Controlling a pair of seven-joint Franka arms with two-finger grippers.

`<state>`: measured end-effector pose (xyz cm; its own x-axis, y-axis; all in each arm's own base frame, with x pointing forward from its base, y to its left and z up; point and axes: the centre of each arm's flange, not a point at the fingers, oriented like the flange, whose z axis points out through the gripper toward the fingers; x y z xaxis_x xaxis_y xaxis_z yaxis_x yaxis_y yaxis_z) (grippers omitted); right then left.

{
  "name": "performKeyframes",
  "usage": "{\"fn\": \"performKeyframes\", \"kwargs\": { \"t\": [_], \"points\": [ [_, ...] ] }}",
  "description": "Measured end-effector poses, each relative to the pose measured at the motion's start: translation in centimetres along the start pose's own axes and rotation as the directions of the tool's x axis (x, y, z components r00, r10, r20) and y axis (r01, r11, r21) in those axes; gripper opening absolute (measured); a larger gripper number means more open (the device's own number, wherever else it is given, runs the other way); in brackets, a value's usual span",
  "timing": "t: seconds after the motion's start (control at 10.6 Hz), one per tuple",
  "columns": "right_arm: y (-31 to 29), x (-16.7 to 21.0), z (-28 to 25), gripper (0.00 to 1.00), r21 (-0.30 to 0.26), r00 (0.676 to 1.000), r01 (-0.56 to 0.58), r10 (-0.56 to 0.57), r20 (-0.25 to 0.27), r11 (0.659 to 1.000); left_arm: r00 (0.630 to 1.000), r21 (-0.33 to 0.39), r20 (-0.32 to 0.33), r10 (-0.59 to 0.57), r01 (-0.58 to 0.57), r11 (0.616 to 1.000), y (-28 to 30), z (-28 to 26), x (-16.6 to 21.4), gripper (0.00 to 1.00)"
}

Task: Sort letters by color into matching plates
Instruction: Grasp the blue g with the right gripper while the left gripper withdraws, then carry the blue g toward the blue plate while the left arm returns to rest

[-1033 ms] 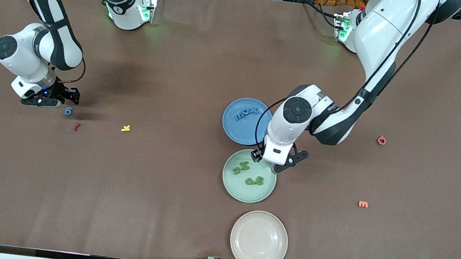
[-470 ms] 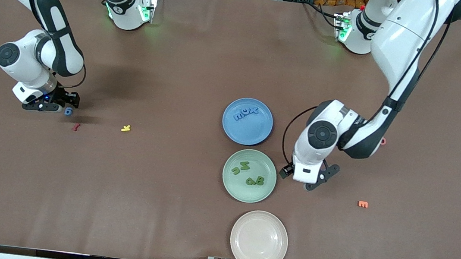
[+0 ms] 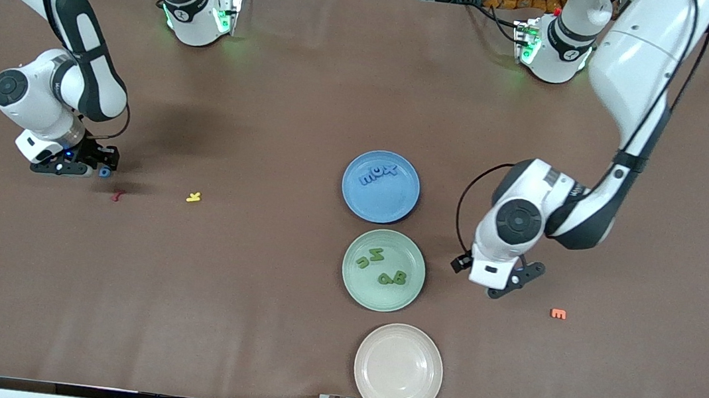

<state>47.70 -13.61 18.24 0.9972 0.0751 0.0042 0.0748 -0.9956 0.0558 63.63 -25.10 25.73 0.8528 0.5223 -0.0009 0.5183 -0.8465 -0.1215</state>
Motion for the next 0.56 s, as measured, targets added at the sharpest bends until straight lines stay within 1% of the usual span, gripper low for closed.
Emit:
{"fn": "performKeyframes", "kwargs": {
  "t": [0.19, 0.28, 0.38, 0.56],
  "points": [
    [0.1, 0.3, 0.3, 0.47, -0.001, 1.0, -0.008, 0.008, 0.001, 1.0, 0.999, 0.0, 0.029, 0.023, -0.023, 1.0, -1.9, -1.0, 1.7, 1.0],
    [0.2, 0.5, 0.4, 0.46, -0.002, 1.0, -0.012, 0.012, -0.001, 1.0, 0.999, 0.002, 0.031, 0.026, -0.027, 1.0, -2.0, -1.2, 1.6, 1.0],
    [0.3, 0.7, 0.4, 0.41, -0.004, 1.0, -0.012, 0.012, -0.002, 1.0, 0.998, 0.013, 0.038, 0.041, -0.042, 0.999, -2.0, -1.3, 1.3, 1.0],
    [0.3, 0.9, 0.5, 0.39, -0.006, 1.0, -0.012, 0.012, -0.003, 1.0, 0.995, 0.031, 0.032, 0.099, -0.1, 0.995, -2.7, -3.2, 1.5, 1.0]
  ]
}}
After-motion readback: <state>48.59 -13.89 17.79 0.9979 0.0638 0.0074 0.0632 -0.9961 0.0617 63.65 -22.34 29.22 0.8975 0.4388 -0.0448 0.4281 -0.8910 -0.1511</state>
